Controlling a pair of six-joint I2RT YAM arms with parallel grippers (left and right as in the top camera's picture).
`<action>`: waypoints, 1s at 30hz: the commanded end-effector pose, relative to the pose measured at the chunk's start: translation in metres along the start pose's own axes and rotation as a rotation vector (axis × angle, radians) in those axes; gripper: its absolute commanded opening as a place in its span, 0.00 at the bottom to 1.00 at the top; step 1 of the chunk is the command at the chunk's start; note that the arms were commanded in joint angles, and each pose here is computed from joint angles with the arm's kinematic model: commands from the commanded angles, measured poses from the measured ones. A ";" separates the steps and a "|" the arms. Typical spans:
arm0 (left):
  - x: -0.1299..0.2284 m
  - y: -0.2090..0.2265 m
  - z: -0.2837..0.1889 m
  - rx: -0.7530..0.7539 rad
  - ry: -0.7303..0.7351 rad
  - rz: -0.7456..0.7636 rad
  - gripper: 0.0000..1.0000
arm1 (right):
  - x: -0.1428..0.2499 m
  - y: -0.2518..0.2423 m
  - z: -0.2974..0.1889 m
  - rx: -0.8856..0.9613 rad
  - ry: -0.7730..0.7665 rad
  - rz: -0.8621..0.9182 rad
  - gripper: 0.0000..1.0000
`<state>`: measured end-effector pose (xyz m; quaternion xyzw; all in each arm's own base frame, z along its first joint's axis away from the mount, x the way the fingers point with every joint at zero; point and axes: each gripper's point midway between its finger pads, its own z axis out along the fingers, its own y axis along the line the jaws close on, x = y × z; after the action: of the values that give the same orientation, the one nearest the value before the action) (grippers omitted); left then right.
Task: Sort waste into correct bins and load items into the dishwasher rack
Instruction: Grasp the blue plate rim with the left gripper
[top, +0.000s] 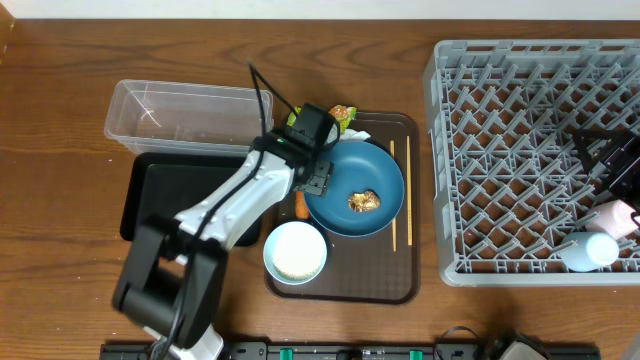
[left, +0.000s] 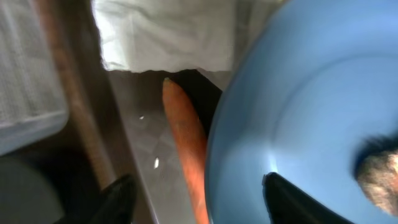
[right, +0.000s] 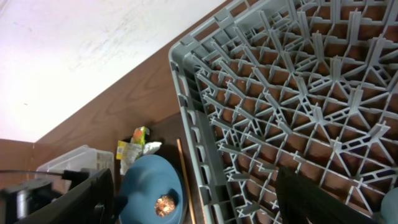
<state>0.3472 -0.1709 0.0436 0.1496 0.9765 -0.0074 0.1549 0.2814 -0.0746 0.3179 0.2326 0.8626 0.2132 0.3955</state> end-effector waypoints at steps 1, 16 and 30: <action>0.005 -0.002 0.016 0.008 0.030 -0.001 0.49 | 0.002 0.000 0.001 0.013 0.008 -0.031 0.75; 0.004 -0.030 0.021 0.173 0.041 0.003 0.06 | 0.004 -0.003 0.004 0.016 0.024 -0.019 0.75; -0.024 -0.037 0.019 0.217 -0.070 0.005 0.06 | 0.003 -0.009 0.004 0.048 0.022 -0.017 0.75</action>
<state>0.3634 -0.2162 0.0349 0.1666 0.9631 -0.1179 0.1753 0.2802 -0.0797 0.3105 0.2413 0.8686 0.1999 0.3839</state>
